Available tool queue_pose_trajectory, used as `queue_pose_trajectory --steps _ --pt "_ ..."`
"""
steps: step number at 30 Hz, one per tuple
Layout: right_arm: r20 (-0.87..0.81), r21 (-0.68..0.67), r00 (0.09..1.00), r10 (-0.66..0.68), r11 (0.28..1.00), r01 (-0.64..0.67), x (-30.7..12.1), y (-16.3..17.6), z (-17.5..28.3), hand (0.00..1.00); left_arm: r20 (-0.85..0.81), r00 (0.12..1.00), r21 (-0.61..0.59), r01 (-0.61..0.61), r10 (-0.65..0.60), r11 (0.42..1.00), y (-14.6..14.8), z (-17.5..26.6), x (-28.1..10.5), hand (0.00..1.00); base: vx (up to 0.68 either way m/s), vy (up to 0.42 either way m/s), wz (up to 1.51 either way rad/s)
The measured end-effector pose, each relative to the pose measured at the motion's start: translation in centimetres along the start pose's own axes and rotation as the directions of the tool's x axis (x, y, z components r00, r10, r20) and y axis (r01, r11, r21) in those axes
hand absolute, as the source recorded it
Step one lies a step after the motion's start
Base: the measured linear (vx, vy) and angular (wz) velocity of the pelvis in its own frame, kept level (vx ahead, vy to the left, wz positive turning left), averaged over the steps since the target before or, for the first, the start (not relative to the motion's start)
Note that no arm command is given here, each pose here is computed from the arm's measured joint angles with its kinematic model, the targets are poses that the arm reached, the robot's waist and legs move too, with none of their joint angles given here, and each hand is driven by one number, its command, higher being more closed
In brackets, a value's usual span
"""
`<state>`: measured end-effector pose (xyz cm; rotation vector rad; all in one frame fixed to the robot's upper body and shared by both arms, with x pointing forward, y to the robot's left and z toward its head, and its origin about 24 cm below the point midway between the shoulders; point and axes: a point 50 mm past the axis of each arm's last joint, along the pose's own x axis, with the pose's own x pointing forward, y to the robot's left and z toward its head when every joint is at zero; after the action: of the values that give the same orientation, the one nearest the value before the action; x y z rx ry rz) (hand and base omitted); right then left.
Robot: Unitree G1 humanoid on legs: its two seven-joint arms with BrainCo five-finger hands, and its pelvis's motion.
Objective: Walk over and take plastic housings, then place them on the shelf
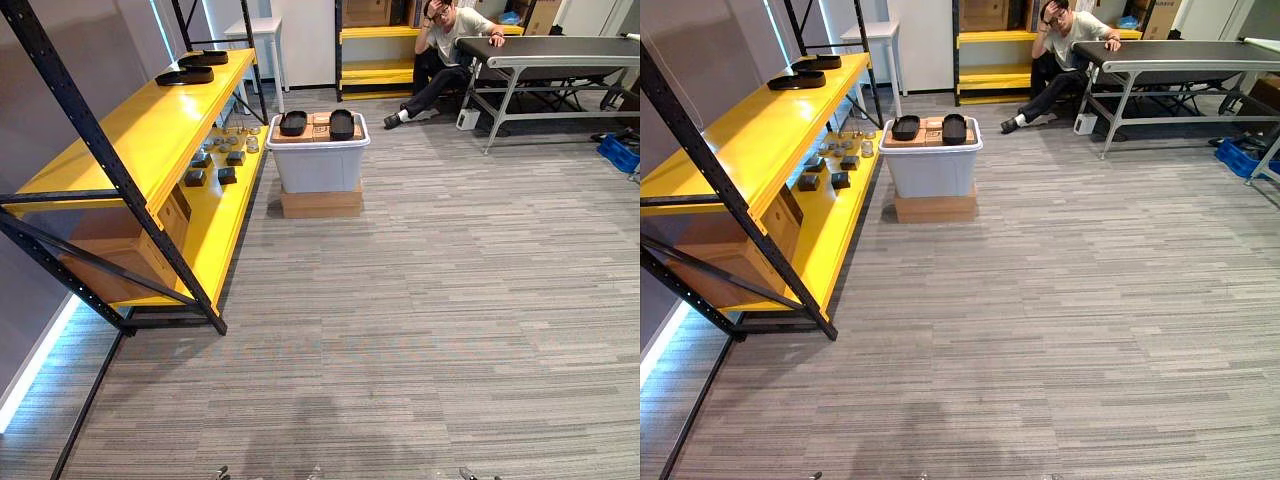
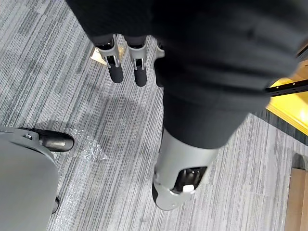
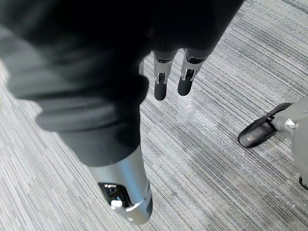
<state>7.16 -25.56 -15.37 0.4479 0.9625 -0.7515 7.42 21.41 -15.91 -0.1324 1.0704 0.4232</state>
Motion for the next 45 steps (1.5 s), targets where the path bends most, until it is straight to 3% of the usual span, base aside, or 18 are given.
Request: queue_pose_trajectory --steps 23,28,37,40,45 --pt "-0.017 -0.003 0.998 0.059 0.998 -0.059 0.3 2.6 0.0 0.00 0.000 0.999 -0.021 0.042 -0.042 0.999 -1.1 0.7 0.4 0.00 -0.02 -0.007 -0.03" --pt "-0.021 0.007 0.995 0.094 0.996 -0.094 0.2 3.9 -0.3 0.00 0.054 0.995 0.062 0.081 -0.085 0.995 -1.9 2.7 0.7 0.00 0.04 0.045 -0.04" --pt "-0.084 -0.024 0.995 0.053 0.998 -0.056 -0.5 1.9 -2.8 0.00 0.136 0.986 0.147 0.080 -0.101 0.986 -2.2 5.9 1.2 0.00 0.39 -0.076 0.27" --pt "-0.078 0.032 0.996 0.040 0.999 -0.038 -0.5 1.7 -2.8 0.00 0.111 0.990 0.030 0.088 -0.091 0.996 -3.0 4.6 1.0 0.00 0.88 -0.308 0.06" --pt "-0.069 0.035 0.997 0.039 0.999 -0.037 -0.4 1.7 -2.5 0.00 0.084 0.993 -0.023 0.083 -0.081 0.996 -2.9 2.9 0.5 0.00 0.54 -0.141 -0.15"
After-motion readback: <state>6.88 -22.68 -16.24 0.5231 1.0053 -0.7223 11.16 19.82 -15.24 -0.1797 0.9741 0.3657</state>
